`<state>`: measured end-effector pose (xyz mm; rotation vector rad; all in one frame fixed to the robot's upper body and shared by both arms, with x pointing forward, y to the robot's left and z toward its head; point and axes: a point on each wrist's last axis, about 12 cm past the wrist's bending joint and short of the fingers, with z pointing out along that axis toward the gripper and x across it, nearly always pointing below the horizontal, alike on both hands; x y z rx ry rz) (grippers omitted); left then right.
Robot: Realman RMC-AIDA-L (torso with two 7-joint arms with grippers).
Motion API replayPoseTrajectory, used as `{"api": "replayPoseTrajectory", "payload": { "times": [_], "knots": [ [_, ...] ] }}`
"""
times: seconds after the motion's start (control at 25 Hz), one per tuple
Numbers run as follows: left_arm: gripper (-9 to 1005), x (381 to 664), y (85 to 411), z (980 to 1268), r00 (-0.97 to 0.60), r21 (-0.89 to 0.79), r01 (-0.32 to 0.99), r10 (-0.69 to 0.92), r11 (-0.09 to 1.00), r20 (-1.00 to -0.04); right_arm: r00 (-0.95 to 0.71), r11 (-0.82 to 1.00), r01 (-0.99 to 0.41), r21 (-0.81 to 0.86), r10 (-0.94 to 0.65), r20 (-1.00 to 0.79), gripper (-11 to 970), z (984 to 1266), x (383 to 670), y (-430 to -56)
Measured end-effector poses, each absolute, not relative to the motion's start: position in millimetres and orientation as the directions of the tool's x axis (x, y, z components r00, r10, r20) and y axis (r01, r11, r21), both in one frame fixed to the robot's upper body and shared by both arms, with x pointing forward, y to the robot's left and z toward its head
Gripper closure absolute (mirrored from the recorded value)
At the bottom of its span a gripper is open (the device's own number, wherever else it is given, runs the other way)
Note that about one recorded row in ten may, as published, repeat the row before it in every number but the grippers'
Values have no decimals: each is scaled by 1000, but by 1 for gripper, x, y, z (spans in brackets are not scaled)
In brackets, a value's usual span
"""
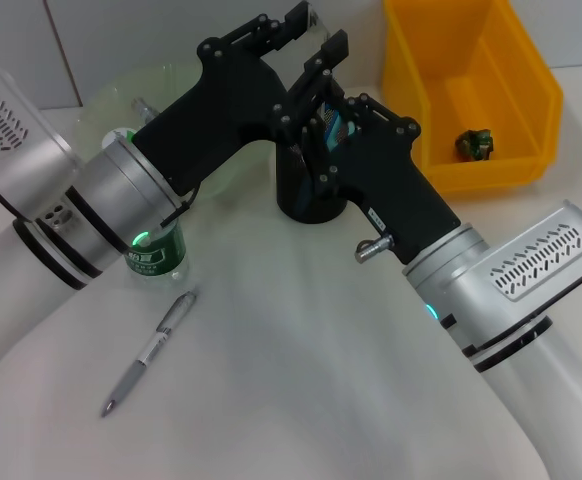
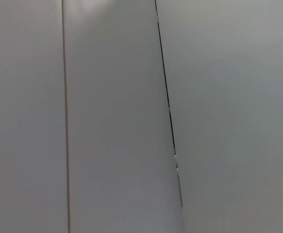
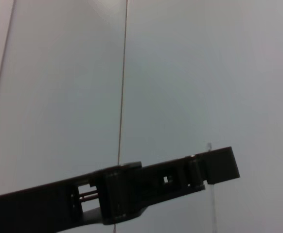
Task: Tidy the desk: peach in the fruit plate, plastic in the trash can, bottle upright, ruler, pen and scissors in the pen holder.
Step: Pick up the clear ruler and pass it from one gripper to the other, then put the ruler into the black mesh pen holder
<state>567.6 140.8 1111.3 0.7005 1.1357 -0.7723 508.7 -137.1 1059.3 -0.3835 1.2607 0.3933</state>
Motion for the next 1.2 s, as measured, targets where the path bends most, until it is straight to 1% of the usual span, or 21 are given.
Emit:
{"api": "replayPoseTrajectory", "payload": {
  "times": [0.12,0.48,0.76,0.96,1.2],
  "knots": [
    [570,568,141,1111,230,96,825,-176,556,-957,249,870,-490,-57,77,-965,741,1059,509,-137],
    [568,567,141,1111,228,95,826,-176,555,-958,248,869,-493,-51,83,-965,743,1060,509,-135],
    [567,566,141,1111,230,96,828,-179,552,-957,239,879,-476,-3,126,-963,763,1064,509,-131],
    [566,565,141,1111,234,97,830,-186,549,-954,236,890,-456,-26,93,-967,898,1065,510,-126],
    [565,560,141,1112,267,123,829,-194,545,-944,217,893,-449,-25,82,-973,935,1064,512,-125]
  ]
}}
